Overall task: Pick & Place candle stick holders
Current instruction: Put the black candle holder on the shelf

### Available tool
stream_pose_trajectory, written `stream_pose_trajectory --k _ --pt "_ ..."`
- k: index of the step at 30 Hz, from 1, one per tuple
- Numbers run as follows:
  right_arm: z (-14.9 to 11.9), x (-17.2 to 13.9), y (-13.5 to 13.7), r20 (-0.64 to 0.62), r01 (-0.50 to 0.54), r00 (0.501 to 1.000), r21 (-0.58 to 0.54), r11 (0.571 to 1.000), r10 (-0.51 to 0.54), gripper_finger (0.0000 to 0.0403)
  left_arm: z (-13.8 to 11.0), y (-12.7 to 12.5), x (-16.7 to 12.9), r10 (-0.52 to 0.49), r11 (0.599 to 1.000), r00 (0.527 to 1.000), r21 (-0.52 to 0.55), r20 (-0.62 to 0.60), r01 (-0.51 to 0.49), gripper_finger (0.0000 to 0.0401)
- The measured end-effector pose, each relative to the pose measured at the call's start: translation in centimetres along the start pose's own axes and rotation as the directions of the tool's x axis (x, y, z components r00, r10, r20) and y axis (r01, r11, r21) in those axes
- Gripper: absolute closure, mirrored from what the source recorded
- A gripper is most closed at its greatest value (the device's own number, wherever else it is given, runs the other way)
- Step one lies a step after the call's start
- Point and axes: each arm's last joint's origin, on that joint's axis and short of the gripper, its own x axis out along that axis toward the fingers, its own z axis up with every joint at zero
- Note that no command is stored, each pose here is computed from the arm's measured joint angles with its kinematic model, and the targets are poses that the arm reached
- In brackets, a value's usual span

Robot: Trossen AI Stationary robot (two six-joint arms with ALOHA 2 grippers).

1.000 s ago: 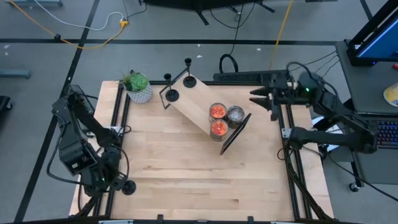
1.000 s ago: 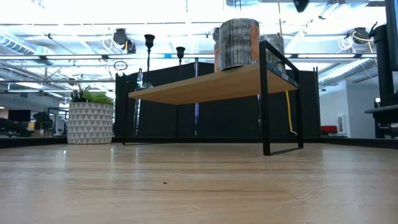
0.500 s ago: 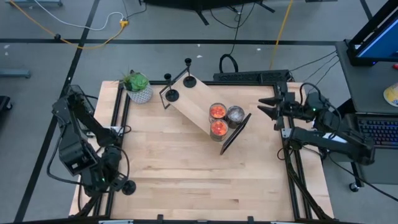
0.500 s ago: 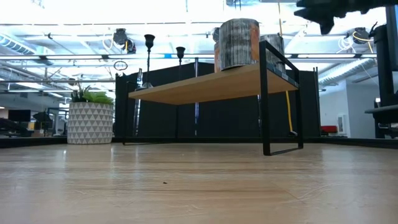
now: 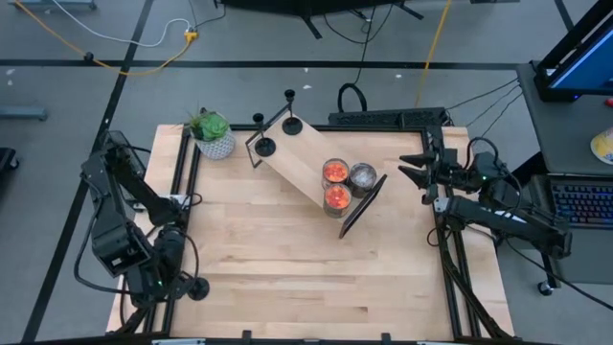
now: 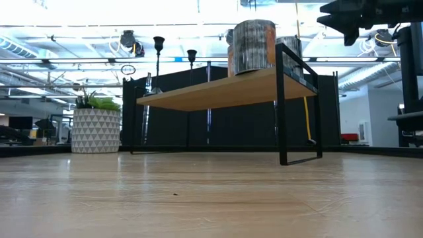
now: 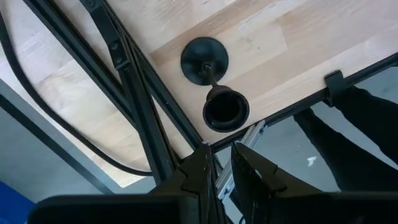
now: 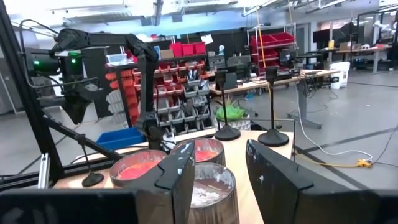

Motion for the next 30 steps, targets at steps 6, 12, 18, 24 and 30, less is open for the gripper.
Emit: stream_pose_trajectory --k 6,12,18,24,30 --pt "0.1 0.0 0.0 0.013 -0.005 1.000 -0.003 1.000 0.005 0.0268 0.1 0.0 0.2 -0.015 1.000 0.999 -0.003 0.029 0.015 0.0333" --pt "0.1 0.0 0.0 0.013 -0.005 1.000 0.006 1.000 0.005 0.0268 0.3 -0.1 2.2 0.021 1.000 1.000 -0.009 0.017 -0.020 0.0333" --pt "0.1 0.0 0.0 0.012 -0.006 1.000 0.019 1.000 0.005 0.0268 0.3 -0.2 2.8 0.022 1.000 1.000 -0.011 0.012 -0.022 0.0333" --pt "0.1 0.0 0.0 0.012 -0.006 1.000 0.023 1.000 0.006 0.0268 0.3 -0.1 2.8 0.027 1.000 0.999 -0.011 0.016 -0.027 0.0333" --pt "0.1 0.0 0.0 0.012 -0.006 1.000 0.023 1.000 0.006 0.0268 0.4 -0.2 2.8 0.009 1.000 0.999 -0.009 0.046 -0.009 0.0333"
